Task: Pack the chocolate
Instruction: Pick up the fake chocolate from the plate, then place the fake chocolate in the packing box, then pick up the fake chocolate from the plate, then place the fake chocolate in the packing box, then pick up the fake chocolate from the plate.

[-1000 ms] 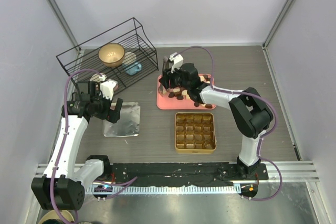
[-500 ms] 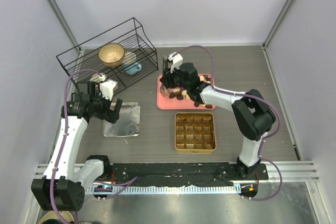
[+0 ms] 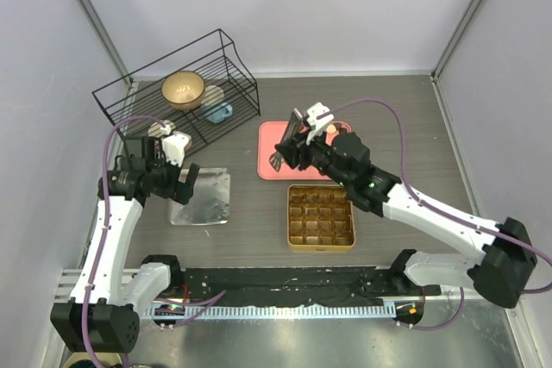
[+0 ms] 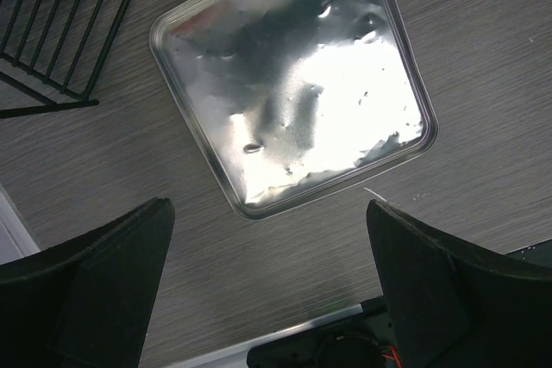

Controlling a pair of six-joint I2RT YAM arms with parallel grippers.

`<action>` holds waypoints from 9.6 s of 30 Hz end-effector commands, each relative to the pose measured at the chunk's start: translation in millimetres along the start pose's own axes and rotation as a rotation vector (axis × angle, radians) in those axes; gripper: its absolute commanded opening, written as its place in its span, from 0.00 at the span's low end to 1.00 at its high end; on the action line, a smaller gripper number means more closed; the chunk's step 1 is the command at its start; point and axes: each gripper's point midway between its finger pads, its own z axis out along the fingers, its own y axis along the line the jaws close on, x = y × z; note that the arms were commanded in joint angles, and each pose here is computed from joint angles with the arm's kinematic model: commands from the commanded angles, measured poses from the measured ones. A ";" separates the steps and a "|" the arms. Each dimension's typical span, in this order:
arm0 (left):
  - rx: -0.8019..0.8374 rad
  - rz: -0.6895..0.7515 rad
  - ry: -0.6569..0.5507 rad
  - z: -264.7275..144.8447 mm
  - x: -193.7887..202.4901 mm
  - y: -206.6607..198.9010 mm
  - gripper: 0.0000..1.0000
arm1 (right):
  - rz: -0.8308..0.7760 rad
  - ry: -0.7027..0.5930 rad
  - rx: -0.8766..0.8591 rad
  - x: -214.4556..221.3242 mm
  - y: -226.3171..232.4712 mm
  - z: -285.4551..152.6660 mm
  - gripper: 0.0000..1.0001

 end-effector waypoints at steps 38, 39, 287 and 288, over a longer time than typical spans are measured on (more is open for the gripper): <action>-0.044 0.052 -0.069 -34.7 -8.6 1.4 1.00 | 0.069 0.117 0.104 68.8 -6.0 -53.8 0.44; -0.047 0.058 -0.070 -35.4 -8.7 2.0 1.00 | 0.069 0.121 0.104 70.8 -6.0 -53.2 0.44; -0.121 0.057 0.055 -21.8 -10.5 27.6 1.00 | 0.061 0.150 0.216 105.6 -104.5 95.6 0.49; -0.122 0.057 0.052 -22.4 -11.1 27.7 0.99 | 0.061 0.153 0.217 106.3 -104.7 94.9 0.49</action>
